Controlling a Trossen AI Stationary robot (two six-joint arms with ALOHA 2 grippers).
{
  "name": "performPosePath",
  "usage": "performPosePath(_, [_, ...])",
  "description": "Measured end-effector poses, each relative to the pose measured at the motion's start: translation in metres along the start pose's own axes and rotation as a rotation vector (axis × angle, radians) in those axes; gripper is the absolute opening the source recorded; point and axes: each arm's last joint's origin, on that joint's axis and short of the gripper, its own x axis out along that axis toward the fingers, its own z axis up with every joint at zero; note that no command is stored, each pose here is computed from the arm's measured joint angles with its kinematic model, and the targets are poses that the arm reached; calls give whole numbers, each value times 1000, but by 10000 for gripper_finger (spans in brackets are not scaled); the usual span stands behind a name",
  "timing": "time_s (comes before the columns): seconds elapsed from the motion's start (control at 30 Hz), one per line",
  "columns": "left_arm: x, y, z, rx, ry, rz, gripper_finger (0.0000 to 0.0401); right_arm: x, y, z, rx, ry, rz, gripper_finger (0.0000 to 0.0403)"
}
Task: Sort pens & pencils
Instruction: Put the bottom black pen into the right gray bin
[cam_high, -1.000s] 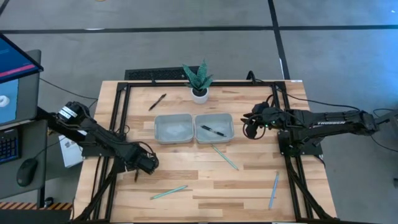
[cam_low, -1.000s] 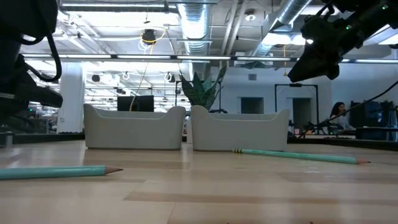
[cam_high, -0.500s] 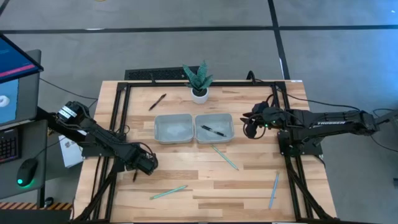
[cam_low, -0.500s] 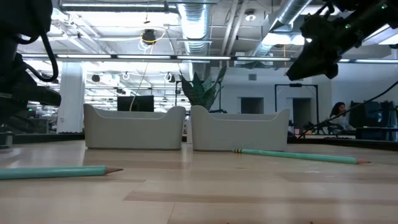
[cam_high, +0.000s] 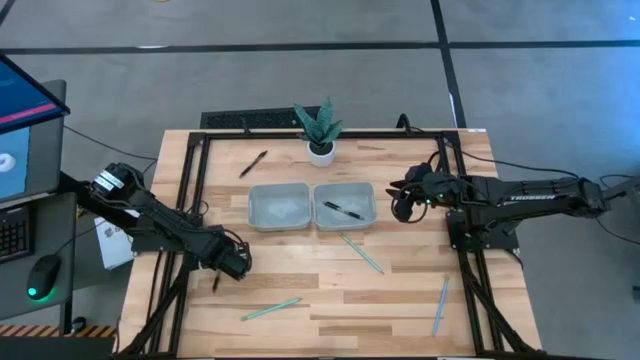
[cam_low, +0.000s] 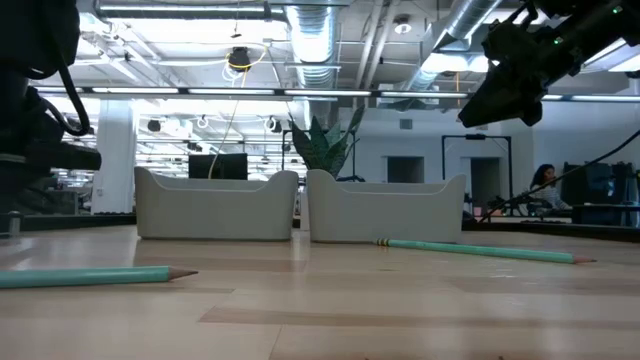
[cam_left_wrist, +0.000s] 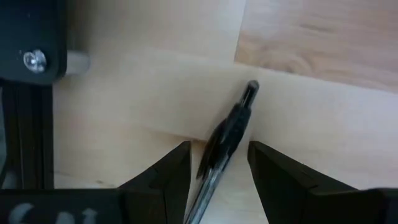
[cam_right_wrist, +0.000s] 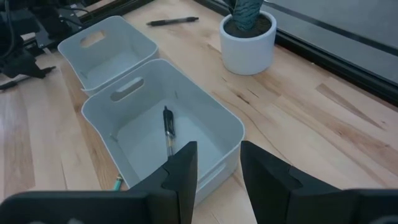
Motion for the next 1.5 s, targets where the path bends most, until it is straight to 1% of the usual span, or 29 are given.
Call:
performPosePath(0.17, [0,-2,-1,27,3,-27,155,0,0,0,0,0,0,143])
performPosePath(0.33, [1,-4,-3,99,4,-50,155,0,0,0,0,0,0,143])
performPosePath(0.63, [2,-5,-4,230,52,-31,155,0,0,0,0,0,0,143])
performPosePath(1.1, [1,-4,-3,249,11,-40,155,0,0,0,0,0,0,143])
performPosePath(1.27, [1,-5,-4,181,21,-45,155,0,0,0,0,0,0,143])
performPosePath(1.4, [1,-5,-4,191,21,-49,155,0,0,0,0,0,0,143])
performPosePath(1.5, [1,-6,-4,235,23,-58,155,0,0,0,0,0,0,143])
